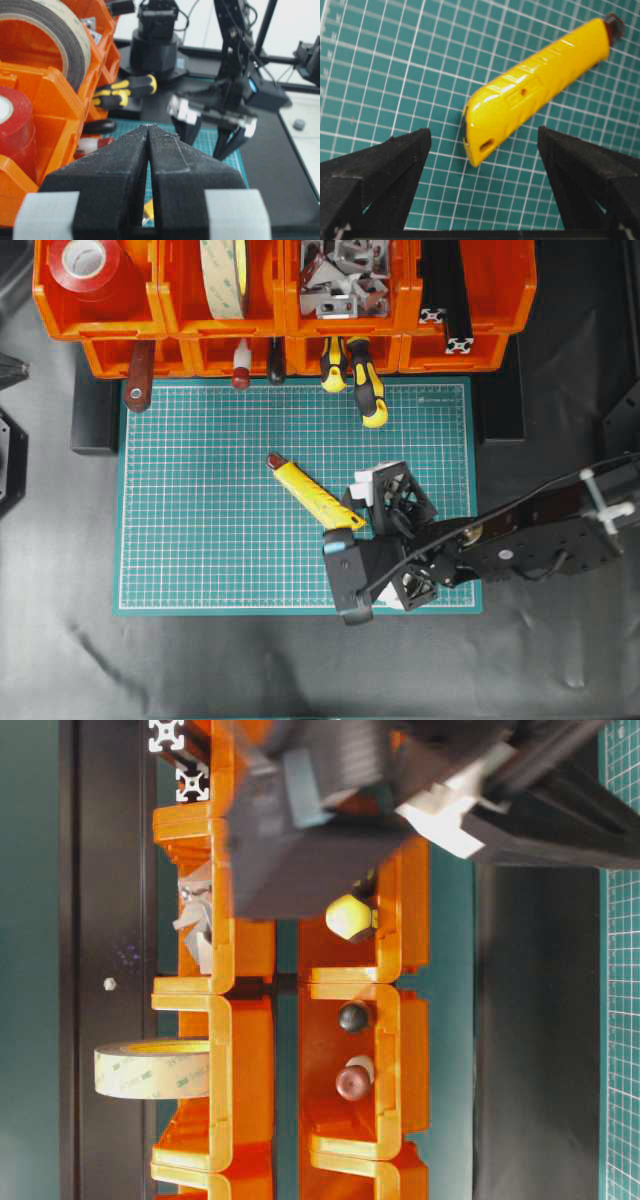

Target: Pick cutter from container rack with right arm.

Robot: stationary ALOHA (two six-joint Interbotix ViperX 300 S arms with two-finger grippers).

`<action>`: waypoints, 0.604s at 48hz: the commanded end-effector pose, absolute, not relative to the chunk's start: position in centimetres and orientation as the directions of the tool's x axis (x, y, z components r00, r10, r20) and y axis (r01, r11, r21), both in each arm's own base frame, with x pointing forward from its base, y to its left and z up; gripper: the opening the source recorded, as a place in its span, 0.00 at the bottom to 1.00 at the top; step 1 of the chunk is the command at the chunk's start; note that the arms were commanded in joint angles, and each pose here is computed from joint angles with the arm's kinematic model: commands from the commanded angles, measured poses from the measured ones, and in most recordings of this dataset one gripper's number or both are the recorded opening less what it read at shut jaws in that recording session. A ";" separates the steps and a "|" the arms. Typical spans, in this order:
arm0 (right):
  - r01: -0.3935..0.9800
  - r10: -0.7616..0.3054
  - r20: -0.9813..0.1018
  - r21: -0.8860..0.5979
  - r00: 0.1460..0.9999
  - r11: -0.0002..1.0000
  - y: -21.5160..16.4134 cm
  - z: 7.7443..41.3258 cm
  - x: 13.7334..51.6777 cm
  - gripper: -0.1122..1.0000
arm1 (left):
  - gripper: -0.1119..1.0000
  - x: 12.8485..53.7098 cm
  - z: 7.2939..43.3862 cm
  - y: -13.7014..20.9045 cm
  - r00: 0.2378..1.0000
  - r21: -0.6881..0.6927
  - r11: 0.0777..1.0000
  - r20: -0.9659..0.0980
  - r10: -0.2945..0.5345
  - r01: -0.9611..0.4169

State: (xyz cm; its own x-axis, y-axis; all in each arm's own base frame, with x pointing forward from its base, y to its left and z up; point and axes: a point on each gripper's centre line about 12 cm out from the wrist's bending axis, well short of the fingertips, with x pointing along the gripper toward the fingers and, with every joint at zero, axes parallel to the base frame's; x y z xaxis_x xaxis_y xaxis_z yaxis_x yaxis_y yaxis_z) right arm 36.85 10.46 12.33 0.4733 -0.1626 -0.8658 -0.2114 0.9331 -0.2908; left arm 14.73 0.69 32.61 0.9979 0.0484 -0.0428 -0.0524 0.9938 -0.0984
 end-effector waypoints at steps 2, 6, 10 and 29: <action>-0.136 -0.146 -0.835 -0.253 0.530 0.958 9.9 15.2 36.8 0.84 | 0.10 14.9 32.7 0.7 0.997 -0.098 0.994 -0.057 0.046 -0.052; -0.100 -0.122 -0.818 -0.213 0.562 0.972 9.6 16.3 36.3 0.84 | 0.10 14.8 32.8 0.6 0.998 -0.098 0.994 -0.058 0.039 -0.045; -0.078 -0.094 -0.798 -0.173 0.595 0.982 9.5 17.3 35.8 0.84 | 0.10 14.8 32.9 0.4 0.998 -0.097 0.995 -0.063 0.029 -0.035; -0.002 -0.032 -0.669 -0.050 0.743 0.999 7.5 23.8 31.9 0.84 | 0.10 14.3 32.6 -0.4 0.993 -0.099 0.995 -0.118 -0.023 0.012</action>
